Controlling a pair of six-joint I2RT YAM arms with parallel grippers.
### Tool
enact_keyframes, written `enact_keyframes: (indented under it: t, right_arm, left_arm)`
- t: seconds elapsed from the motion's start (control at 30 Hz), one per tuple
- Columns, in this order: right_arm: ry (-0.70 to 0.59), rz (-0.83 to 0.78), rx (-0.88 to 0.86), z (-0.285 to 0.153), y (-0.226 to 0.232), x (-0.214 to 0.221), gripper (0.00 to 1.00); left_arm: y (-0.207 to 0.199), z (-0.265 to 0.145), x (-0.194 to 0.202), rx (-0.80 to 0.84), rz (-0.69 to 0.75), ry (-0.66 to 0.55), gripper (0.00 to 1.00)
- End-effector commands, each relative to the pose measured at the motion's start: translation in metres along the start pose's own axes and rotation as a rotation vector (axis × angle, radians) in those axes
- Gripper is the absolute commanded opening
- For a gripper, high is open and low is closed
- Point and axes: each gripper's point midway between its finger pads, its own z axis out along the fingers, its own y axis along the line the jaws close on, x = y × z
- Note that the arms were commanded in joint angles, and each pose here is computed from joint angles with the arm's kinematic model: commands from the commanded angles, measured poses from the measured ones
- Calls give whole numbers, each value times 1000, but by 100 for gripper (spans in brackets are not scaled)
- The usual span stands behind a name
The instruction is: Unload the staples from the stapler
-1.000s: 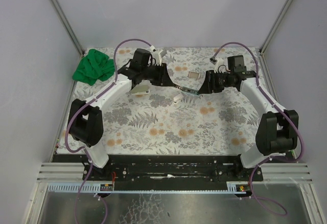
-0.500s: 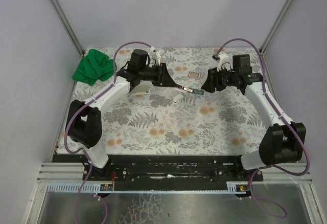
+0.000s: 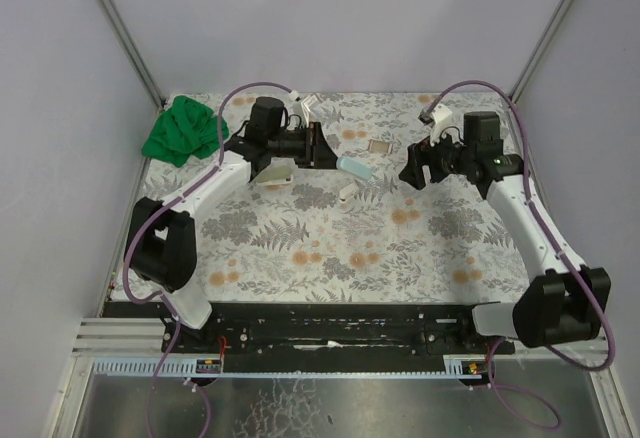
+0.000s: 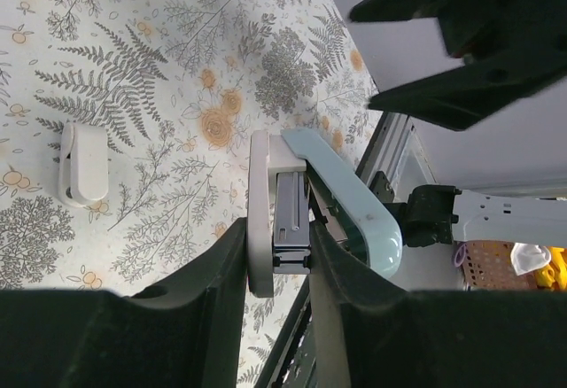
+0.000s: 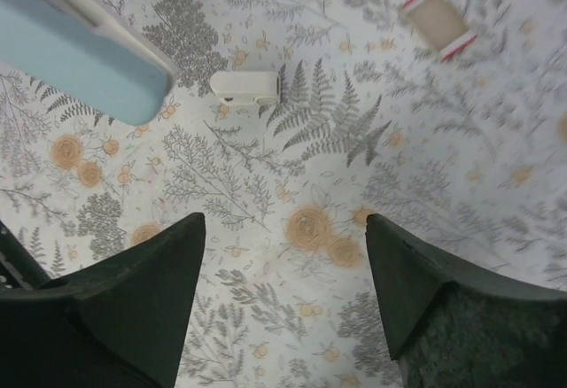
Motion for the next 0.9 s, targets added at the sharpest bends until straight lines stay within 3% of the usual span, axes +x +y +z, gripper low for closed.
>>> enact_keyframes:
  t: [0.0,0.1,0.2,0.27,0.63,0.87]
  right_arm:
    - [-229,-339,12,-44,17,-66,83]
    - [-335,-472,-98,-65,51,-82,100]
    - [-463,-475,-150,-78,73,-106,99]
    - [-481,-428,-179,-74,80,-114,99]
    - [-360,-471,-218,-3,117,-107,99]
    - [-277,-343,-134,25,101,-103,99]
  left_arm:
    - [-3,-4,-7,-1,43,-31,1]
    - [4,-2,-5,-49,51,-28,1]
    - [9,3,1,-74,58,-18,2]
    - [7,9,8,-73,75,-3,3]
    - [-2,28,23,-103,155,50,4]
    - [7,36,25,-192,205,54,4]
